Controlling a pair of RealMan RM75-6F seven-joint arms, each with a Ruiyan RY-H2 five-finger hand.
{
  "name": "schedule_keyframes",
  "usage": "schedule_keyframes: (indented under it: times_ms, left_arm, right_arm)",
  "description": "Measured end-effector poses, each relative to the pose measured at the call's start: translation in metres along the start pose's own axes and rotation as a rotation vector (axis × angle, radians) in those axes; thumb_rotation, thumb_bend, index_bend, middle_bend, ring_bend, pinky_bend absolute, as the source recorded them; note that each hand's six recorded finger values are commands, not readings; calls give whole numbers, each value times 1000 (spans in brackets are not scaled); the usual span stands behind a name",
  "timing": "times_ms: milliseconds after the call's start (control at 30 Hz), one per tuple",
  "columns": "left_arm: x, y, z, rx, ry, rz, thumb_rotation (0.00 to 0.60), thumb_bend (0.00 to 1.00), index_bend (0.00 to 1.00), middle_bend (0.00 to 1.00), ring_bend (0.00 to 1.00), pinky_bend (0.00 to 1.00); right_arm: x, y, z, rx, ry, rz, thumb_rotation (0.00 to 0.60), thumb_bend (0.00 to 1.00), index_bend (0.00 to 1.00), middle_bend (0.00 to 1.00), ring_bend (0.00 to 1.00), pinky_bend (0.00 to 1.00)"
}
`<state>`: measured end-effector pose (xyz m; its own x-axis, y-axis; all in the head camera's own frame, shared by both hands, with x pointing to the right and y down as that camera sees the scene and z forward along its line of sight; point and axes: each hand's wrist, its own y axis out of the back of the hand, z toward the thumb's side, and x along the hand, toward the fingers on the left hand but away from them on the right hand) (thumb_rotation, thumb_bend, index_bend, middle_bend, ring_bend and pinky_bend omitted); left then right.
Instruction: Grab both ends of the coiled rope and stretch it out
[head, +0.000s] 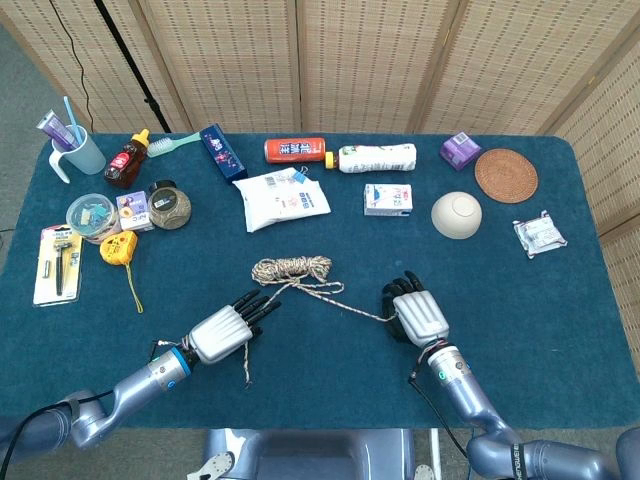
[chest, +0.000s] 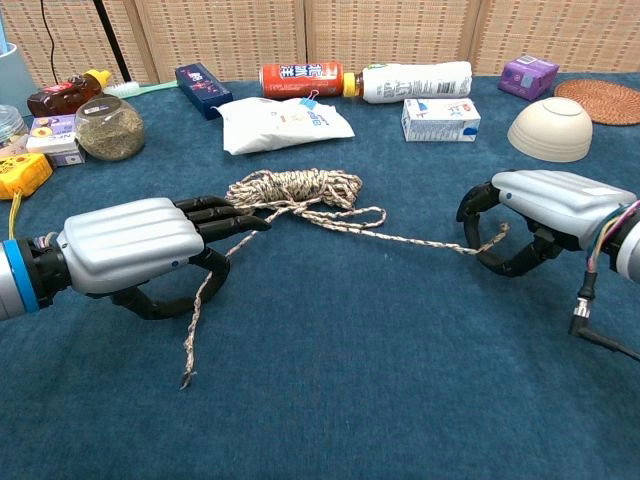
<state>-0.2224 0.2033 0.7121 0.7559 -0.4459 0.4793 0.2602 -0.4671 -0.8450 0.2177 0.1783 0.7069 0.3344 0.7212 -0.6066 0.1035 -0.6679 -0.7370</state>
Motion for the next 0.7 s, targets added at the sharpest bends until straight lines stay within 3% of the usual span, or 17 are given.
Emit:
schedule_keyframes:
  times_ms: [700]
  left_arm:
    - [0, 0, -1, -2, 10, 1, 600, 459, 589, 0, 0, 0]
  right_arm:
    - [0, 1, 0, -3, 1, -4, 600, 510, 611, 266, 162, 0]
